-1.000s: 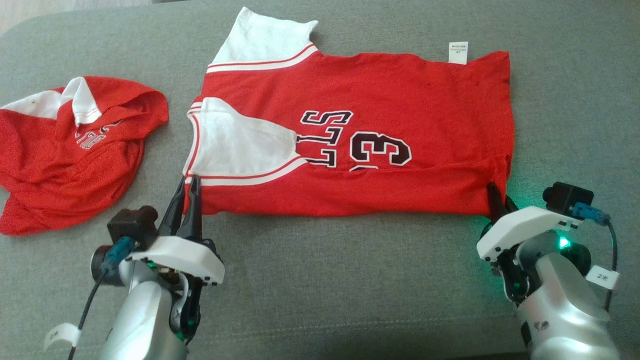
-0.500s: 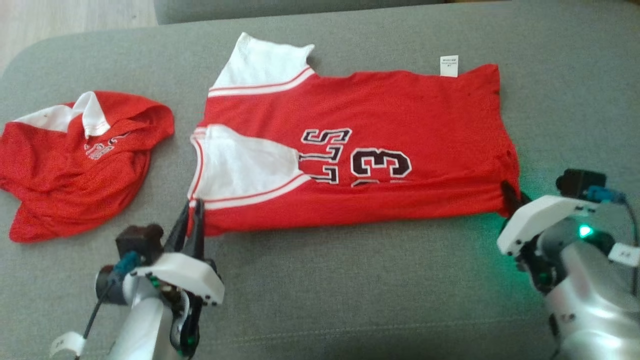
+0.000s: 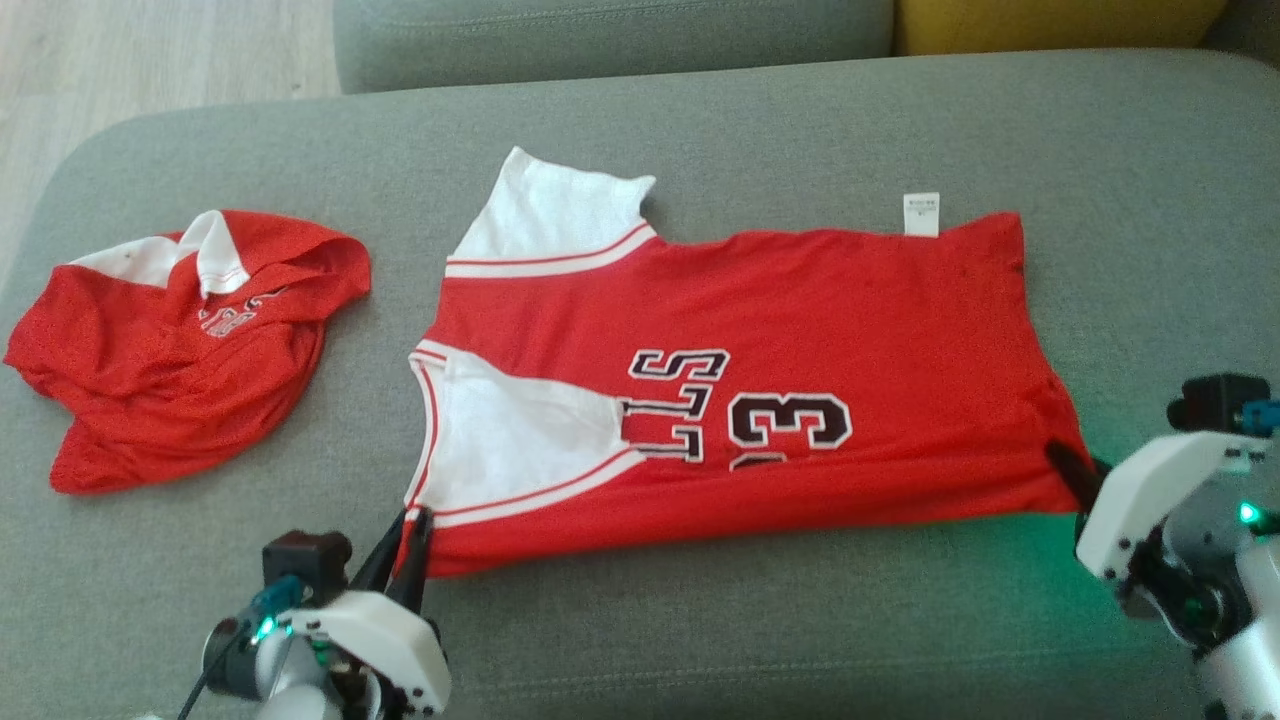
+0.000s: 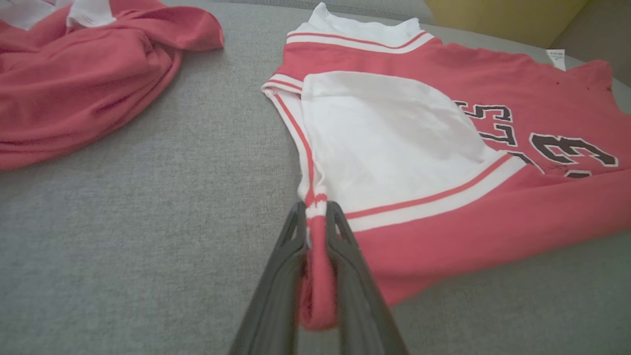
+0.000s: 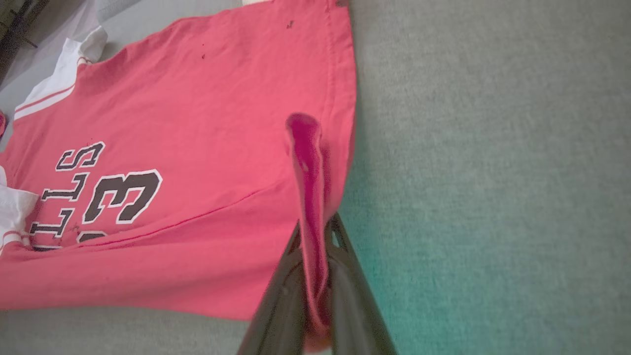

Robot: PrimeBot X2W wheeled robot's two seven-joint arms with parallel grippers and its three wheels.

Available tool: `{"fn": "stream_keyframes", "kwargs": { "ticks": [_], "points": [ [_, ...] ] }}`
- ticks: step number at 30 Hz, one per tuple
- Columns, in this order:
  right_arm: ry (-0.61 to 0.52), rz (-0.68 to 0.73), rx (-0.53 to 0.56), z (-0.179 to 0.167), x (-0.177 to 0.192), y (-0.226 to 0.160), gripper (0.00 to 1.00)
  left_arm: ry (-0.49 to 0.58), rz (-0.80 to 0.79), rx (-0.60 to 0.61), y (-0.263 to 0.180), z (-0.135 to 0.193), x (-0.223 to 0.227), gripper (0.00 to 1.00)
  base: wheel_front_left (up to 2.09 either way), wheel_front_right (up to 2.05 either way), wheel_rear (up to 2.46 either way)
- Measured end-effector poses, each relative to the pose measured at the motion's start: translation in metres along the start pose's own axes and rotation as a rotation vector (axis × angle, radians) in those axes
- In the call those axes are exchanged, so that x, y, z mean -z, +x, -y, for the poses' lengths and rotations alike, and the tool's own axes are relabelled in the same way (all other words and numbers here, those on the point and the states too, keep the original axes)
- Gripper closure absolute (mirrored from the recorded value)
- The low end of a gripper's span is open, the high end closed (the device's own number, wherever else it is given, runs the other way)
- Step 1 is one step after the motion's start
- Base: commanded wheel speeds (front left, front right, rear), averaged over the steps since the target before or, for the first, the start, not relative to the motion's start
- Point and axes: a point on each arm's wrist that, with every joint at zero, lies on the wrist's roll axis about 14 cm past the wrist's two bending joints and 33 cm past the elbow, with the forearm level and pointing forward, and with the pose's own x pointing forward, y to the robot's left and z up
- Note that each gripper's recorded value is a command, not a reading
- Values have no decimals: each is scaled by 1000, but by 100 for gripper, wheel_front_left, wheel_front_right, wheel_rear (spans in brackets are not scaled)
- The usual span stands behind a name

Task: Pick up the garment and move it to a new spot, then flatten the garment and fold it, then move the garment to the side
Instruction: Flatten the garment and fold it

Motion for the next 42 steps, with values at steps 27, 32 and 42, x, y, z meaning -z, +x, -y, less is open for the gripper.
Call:
{"fn": "stream_keyframes", "kwargs": {
  "ticks": [27,32,42],
  "points": [
    [-8,460,-102,-54,-63,-45,0,-34,318,-35,0,1,-83,0,0,0,0],
    [-89,604,-145,-76,-81,-54,0,-57,430,-11,3,9,-120,0,0,0,0],
    [-151,683,-132,-80,-108,-36,0,18,340,93,53,25,-111,0,0,0,0]
  ]
}}
